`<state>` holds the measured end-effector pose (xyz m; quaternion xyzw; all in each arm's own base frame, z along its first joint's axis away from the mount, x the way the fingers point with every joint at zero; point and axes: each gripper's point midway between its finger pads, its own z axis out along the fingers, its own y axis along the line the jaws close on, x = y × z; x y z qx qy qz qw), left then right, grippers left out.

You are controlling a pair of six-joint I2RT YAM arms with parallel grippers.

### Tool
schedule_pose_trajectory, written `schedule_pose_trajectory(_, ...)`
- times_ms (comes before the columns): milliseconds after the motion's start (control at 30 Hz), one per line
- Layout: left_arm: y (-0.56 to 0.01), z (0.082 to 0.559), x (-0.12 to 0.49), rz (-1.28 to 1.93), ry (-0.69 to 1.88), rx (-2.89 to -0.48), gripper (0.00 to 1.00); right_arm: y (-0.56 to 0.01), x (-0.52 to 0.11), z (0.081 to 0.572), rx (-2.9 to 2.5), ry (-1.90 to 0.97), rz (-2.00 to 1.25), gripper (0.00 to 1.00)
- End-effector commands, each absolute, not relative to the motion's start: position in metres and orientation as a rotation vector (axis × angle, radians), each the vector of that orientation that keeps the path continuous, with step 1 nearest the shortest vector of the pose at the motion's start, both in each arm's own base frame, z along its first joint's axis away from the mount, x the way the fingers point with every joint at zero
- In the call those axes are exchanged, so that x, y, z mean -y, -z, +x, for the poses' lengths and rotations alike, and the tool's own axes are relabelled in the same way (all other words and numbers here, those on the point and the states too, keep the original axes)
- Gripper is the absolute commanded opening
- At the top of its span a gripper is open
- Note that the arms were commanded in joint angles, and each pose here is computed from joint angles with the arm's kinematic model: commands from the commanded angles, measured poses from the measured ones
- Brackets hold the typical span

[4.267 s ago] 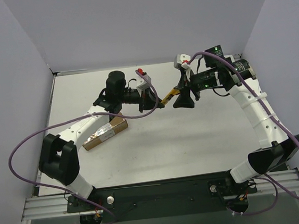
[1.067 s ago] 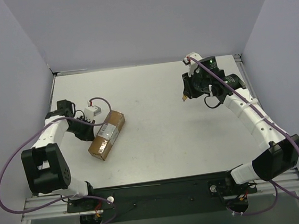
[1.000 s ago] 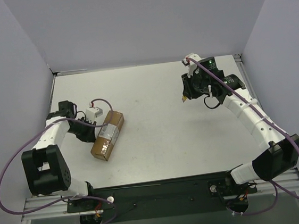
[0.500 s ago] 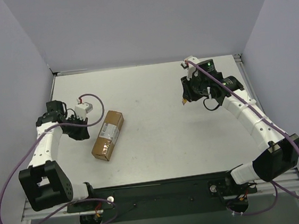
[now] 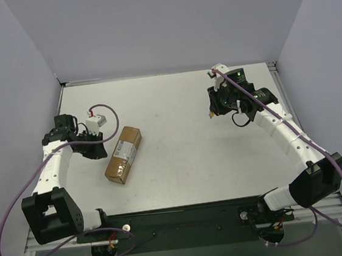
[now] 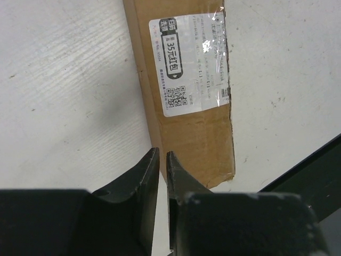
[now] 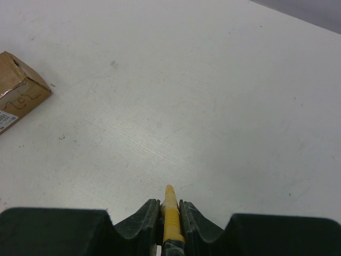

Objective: Unpack the express box

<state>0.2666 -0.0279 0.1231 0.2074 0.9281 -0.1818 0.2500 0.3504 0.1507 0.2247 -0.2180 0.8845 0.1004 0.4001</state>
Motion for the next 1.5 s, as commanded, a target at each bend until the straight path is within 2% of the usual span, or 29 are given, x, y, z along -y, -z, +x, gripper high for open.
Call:
schedule_pose_trajectory(0, -0.12, 0.263, 0.035, 0.572, 0.546, -2.505, 0.21, -0.231, -0.152, 0.344, -2.211, -0.27, -0.531, 0.0)
schedule_pose_trajectory(167, -0.114, 0.251, 0.048, 0.632, 0.666, -2.498, 0.22, -0.229, -0.152, 0.345, -2.218, -0.268, -0.534, 0.0)
schedule_pose_trajectory(467, -0.098, 0.258, 0.041, 0.626, 0.614, -2.558, 0.22, -0.226, -0.155, 0.346, -2.223, -0.276, -0.542, 0.0)
schedule_pose_trajectory(767, -0.095, 0.256, 0.05, 0.734, 0.651, -2.495, 0.22, -0.221, -0.152, 0.342, -2.23, -0.265, -0.557, 0.0)
schedule_pose_trajectory(1133, -0.1, 0.217, 0.087, 0.951, 1.03, -2.523, 0.22, -0.218, -0.153, 0.343, -2.231, -0.263, -0.57, 0.0)
schedule_pose_trajectory(1467, -0.109, 0.217, 0.06, 0.99, 0.851, -2.559, 0.22, -0.217, -0.152, 0.342, -2.231, -0.259, -0.574, 0.0)
